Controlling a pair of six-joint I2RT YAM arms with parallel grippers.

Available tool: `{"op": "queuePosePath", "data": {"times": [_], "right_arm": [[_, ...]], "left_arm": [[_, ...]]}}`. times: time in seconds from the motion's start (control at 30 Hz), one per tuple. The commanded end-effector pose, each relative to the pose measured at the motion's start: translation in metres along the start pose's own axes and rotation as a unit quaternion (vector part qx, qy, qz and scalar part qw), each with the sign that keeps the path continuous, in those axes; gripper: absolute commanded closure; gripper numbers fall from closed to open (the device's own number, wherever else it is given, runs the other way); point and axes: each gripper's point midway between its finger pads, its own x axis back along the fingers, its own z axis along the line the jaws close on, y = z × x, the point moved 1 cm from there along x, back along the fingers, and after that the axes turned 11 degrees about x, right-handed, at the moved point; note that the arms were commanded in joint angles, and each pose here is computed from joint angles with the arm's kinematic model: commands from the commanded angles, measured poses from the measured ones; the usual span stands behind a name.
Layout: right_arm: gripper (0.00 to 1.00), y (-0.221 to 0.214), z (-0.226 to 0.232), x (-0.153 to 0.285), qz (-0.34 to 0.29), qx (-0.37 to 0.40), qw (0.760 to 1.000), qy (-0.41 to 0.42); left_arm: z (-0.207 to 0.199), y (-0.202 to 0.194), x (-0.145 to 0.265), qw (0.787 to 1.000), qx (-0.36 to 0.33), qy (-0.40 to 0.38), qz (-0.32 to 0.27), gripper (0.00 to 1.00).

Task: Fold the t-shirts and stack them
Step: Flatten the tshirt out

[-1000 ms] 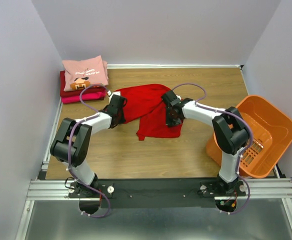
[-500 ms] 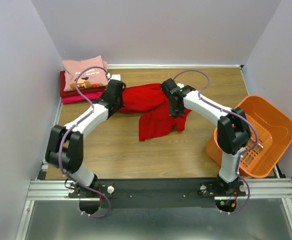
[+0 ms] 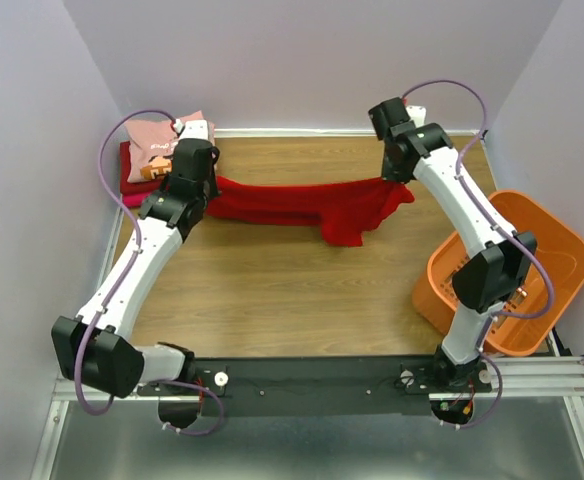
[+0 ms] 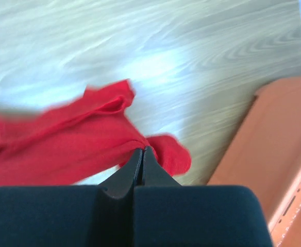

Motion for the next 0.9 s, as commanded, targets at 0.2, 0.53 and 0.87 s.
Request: {"op": "queuePosePath", "data": {"times": [0.2,0.53,0.87], "right_arm": [[0.99,0.046,-0.009,-0.078,-0.002,0.000,1.000,-0.011],[0.09,0.031,0.013,-0.077,0.022,-0.025,0.997,0.064],[0.25,-0.053,0.055,-0.049,0.094,-0.046,0.974,0.202]], "left_arm": [[-0.015,-0.011,-0.071,0.997,-0.057,-0.014,0.057,0.74],[-0.010,-0.005,-0.076,0.998,-0.025,0.001,0.049,0.22],[0.008,-0.121,-0.086,0.987,0.015,-0.027,0.157,0.28]]}}
